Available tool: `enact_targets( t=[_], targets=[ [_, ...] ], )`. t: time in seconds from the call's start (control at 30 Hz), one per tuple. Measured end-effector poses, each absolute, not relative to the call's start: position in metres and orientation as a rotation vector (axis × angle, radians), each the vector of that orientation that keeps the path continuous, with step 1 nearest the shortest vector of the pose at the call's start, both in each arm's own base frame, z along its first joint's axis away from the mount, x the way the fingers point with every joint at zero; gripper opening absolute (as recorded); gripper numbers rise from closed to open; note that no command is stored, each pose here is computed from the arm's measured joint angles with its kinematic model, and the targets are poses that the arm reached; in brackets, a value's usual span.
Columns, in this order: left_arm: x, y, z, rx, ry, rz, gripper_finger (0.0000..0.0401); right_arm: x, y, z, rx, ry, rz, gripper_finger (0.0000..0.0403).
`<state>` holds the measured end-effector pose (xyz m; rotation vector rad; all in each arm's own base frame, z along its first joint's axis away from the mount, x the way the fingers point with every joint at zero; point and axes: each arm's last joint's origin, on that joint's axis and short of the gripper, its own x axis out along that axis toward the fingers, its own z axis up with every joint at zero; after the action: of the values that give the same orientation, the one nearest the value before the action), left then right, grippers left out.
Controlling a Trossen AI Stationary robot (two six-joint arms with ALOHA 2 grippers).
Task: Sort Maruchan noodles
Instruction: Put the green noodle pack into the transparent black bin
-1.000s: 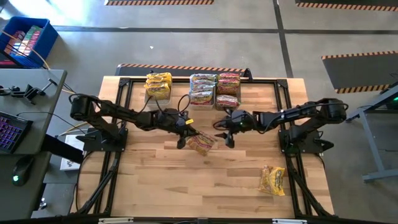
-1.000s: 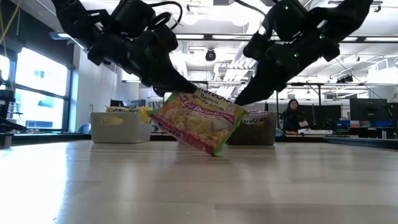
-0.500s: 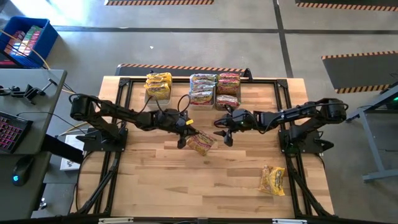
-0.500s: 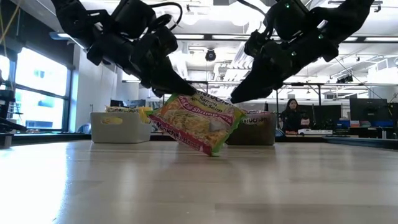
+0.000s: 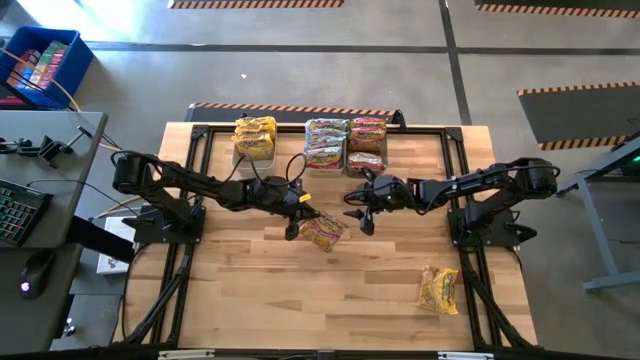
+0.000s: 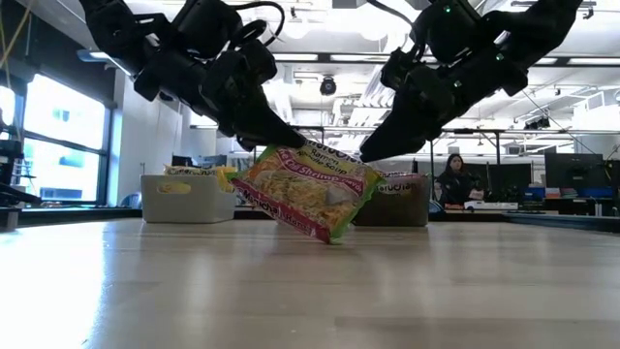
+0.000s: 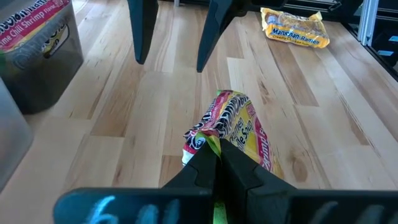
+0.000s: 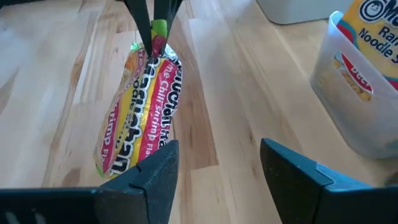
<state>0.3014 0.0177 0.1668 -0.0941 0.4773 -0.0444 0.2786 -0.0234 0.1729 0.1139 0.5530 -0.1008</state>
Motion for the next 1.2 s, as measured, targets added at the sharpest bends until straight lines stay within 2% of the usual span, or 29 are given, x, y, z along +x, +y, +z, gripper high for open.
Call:
enact_targets(
  t=[0.1, 0.33, 0.43, 0.6, 0.8, 1.0, 1.2],
  targets=[
    [0.301, 0.018, 0.167, -0.094, 0.477, -0.044, 0.0, 0.278, -0.024, 0.172, 0.116, 0.563, -0.118, 0.0233],
    [0.301, 0.017, 0.167, -0.097, 0.476, -0.044, 0.0, 0.278, -0.024, 0.172, 0.173, 0.56, -0.152, 0.0318],
    [0.302, 0.016, 0.167, -0.089, 0.475, -0.047, 0.0, 0.277, -0.024, 0.171, 0.219, 0.566, -0.156, 0.0337],
    [0.302, 0.016, 0.168, -0.075, 0.459, -0.051, 0.0, 0.278, -0.024, 0.172, 0.222, 0.555, -0.145, 0.0343],
    [0.304, 0.016, 0.172, -0.061, 0.419, -0.056, 0.0, 0.288, -0.021, 0.171, 0.264, 0.476, -0.027, 0.0343],
    [0.304, 0.016, 0.172, -0.061, 0.41, -0.057, 0.0, 0.296, -0.028, 0.16, 0.272, 0.452, -0.017, 0.0343],
    [0.304, 0.016, 0.173, -0.06, 0.406, -0.058, 0.0, 0.302, -0.033, 0.156, 0.334, 0.437, 0.078, 0.0343]
  ],
)
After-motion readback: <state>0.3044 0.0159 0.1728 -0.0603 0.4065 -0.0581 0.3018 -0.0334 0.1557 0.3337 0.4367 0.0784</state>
